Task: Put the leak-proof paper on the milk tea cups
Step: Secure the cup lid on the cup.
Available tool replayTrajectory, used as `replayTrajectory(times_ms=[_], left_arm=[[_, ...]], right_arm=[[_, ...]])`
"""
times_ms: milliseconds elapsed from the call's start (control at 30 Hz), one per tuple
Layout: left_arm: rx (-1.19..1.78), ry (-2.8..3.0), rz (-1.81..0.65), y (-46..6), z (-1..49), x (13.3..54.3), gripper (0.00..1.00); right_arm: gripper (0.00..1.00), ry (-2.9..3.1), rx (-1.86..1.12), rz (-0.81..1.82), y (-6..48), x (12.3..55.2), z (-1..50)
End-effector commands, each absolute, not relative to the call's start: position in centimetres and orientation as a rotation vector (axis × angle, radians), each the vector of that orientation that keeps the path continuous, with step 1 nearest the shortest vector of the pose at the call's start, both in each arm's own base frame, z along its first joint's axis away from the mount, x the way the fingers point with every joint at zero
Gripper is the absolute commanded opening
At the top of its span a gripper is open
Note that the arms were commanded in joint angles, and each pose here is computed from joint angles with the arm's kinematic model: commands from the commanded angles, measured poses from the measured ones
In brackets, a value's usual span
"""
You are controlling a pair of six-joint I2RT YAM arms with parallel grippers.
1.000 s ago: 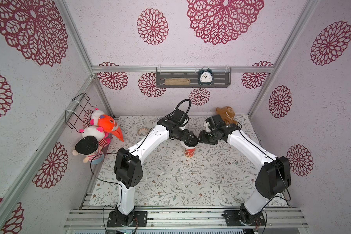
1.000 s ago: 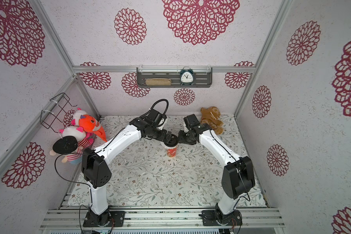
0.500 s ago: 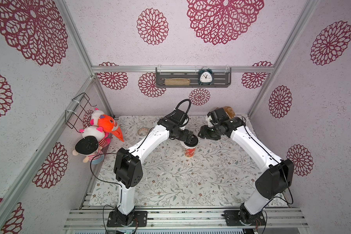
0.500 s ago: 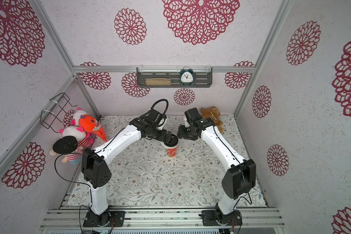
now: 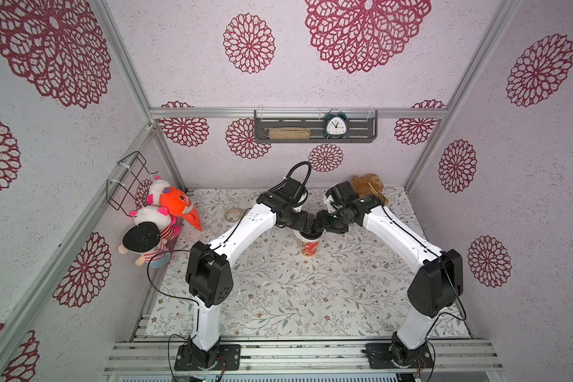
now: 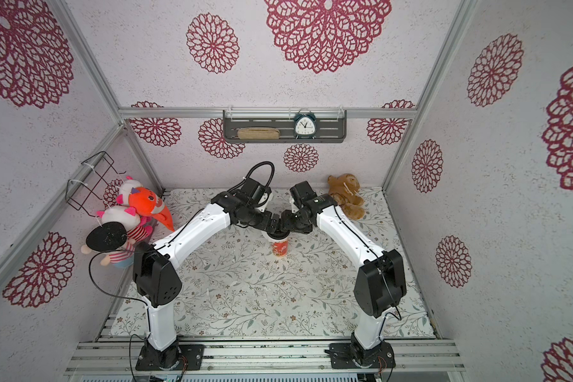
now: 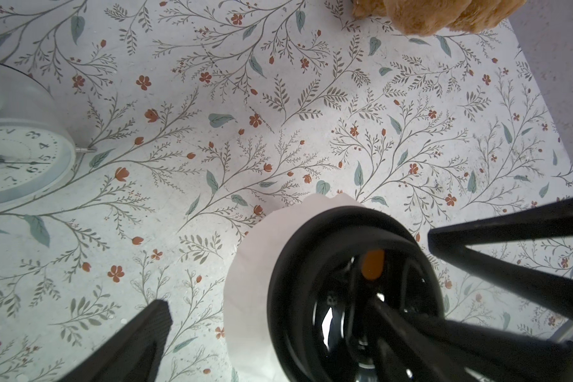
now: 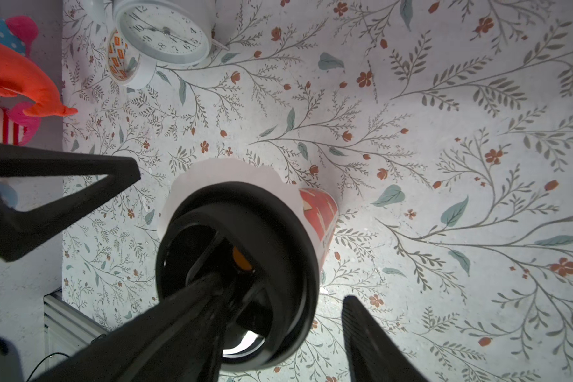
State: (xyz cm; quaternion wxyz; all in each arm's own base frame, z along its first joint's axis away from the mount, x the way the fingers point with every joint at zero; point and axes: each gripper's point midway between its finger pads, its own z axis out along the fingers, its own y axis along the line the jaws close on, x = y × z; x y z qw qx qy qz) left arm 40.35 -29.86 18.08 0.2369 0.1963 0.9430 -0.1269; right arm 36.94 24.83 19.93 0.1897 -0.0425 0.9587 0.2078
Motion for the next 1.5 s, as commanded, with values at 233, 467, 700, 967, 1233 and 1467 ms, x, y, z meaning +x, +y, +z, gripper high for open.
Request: replayTrajectory(times_ms=[233,467,700,967,1233,1467], left_arm=[[0.64,2.751,-0.189,-27.9,14.0,38.1,0.95],[0.596,2.646,-0.24,-29.0,18.0,40.0,0.98],[0.533,2.545,-0.253,-29.1,22.1,41.7,0.99],[0.407,2.449,-0.323,-27.0,26.5,41.2,0.95],[0.301,2.539,-0.527,-25.9,22.9,40.1,0.85],[0.292,2.576,-0.572,-26.6,21.4,40.2,0.84]], right_arm=[[0.55,2.765,-0.073,0.473,23.9,36.9,16.5],[0.54,2.814,-0.06,0.4,22.9,36.2,14.1],[0.53,2.835,-0.055,0.366,22.5,36.0,13.2],[0.52,2.851,-0.076,0.318,21.9,35.8,12.7],[0.51,2.854,-0.097,0.309,21.7,35.6,12.8],[0.51,2.855,-0.11,0.318,21.6,35.1,12.9]])
